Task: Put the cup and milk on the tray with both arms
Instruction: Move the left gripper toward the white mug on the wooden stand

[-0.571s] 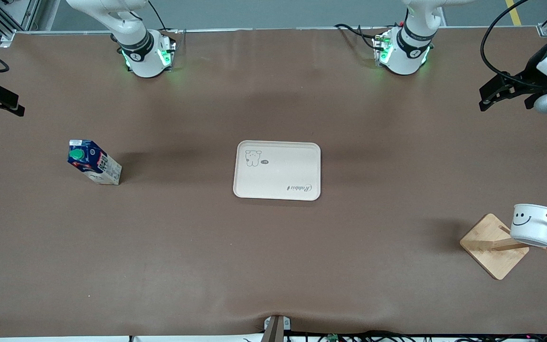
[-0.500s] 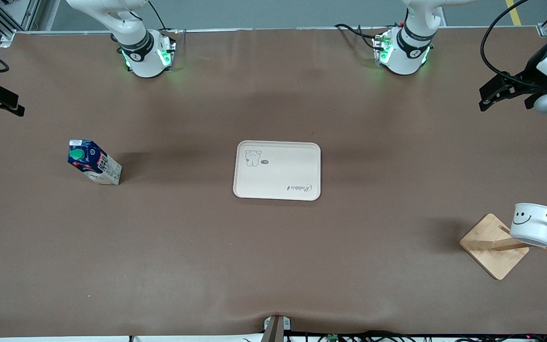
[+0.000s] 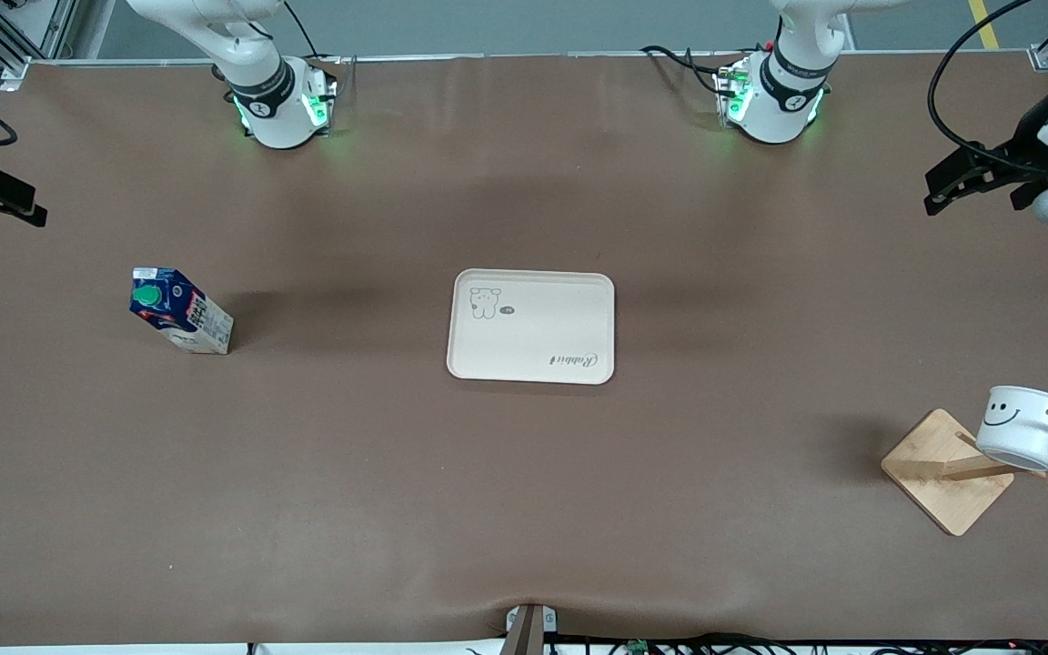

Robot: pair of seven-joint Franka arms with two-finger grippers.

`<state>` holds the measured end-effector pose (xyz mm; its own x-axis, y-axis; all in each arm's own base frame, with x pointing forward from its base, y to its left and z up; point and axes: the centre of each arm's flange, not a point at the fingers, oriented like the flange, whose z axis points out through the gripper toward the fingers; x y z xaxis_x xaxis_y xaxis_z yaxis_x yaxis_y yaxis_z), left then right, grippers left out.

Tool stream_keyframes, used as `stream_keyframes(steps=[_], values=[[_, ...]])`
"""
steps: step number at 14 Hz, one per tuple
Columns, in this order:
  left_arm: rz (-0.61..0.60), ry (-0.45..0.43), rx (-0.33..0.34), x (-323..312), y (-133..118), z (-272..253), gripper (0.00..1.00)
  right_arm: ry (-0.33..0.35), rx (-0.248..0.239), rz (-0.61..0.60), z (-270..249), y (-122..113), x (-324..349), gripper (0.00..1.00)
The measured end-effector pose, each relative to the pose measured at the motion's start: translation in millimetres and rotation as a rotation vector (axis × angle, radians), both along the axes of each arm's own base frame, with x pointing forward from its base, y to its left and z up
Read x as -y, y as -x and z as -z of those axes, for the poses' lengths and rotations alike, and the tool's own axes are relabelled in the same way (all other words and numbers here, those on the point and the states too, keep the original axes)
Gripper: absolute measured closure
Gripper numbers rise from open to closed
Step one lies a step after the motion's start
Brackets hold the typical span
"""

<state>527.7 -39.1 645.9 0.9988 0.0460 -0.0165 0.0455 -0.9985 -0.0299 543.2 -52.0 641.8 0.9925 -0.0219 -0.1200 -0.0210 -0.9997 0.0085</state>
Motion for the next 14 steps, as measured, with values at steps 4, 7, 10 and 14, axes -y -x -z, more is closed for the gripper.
stream_keyframes(steps=[4, 7, 10, 14], values=[[-0.059, 0.003, 0.083, -35.2, -19.8, 20.0, 0.00, 0.001, -0.012, 0.010, 8.7, -5.1, 5.3, 0.00], [-0.111, 0.001, 0.184, -70.3, -33.5, 43.1, 0.00, 0.001, -0.011, 0.012, 8.3, -5.1, 6.3, 0.00], [-0.160, -0.006, 0.288, -102.1, -41.6, 77.5, 0.00, 0.002, -0.009, 0.012, 7.7, -5.2, 6.3, 0.00], [-0.199, -0.017, 0.426, -129.3, -42.6, 125.1, 0.00, 0.009, 0.055, 0.005, -11.6, -8.5, 3.1, 0.00]])
